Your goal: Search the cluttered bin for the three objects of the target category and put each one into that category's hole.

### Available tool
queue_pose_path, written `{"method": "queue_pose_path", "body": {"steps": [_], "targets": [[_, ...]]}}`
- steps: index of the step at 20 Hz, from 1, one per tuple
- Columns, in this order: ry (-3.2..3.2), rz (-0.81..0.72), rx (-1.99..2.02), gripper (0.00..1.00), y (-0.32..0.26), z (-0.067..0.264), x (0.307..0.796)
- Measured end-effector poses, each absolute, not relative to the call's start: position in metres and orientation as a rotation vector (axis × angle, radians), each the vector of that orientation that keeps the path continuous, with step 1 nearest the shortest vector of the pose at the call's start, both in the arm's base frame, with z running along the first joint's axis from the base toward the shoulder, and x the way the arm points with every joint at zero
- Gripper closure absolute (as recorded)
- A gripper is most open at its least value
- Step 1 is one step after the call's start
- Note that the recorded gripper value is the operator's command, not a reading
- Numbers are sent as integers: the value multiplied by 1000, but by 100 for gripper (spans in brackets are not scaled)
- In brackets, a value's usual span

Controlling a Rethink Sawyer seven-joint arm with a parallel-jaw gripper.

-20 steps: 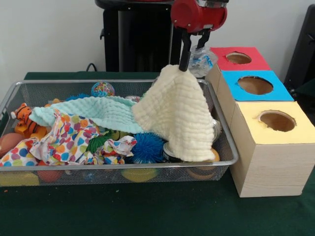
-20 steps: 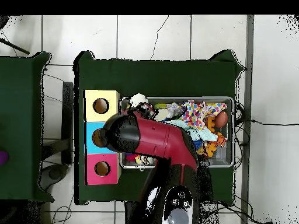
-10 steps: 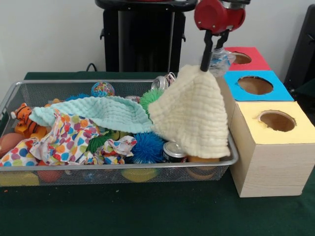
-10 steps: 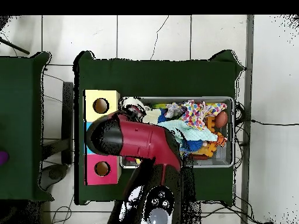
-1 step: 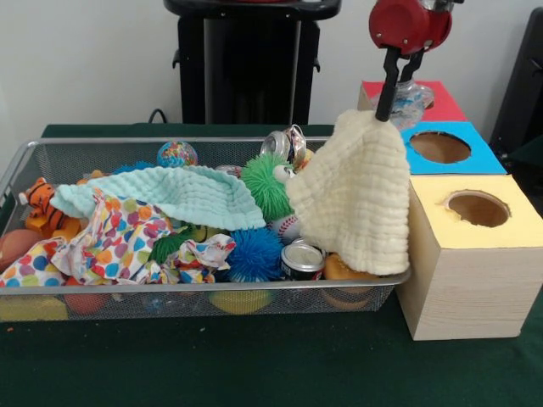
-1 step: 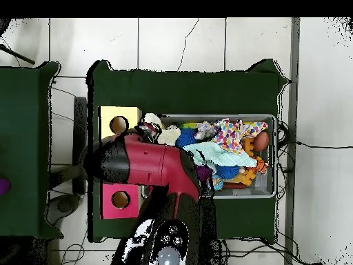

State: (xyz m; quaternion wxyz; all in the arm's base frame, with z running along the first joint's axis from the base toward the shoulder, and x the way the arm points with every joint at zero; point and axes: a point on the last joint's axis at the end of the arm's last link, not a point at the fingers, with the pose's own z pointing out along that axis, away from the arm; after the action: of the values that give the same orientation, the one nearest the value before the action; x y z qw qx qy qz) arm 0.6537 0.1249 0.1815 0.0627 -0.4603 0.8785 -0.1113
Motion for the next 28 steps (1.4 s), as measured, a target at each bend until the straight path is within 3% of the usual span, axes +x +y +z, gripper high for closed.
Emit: {"method": "queue_pose_path", "body": {"steps": [28], "targets": [[2711,-384,-1378,100,135,159,643]]}}
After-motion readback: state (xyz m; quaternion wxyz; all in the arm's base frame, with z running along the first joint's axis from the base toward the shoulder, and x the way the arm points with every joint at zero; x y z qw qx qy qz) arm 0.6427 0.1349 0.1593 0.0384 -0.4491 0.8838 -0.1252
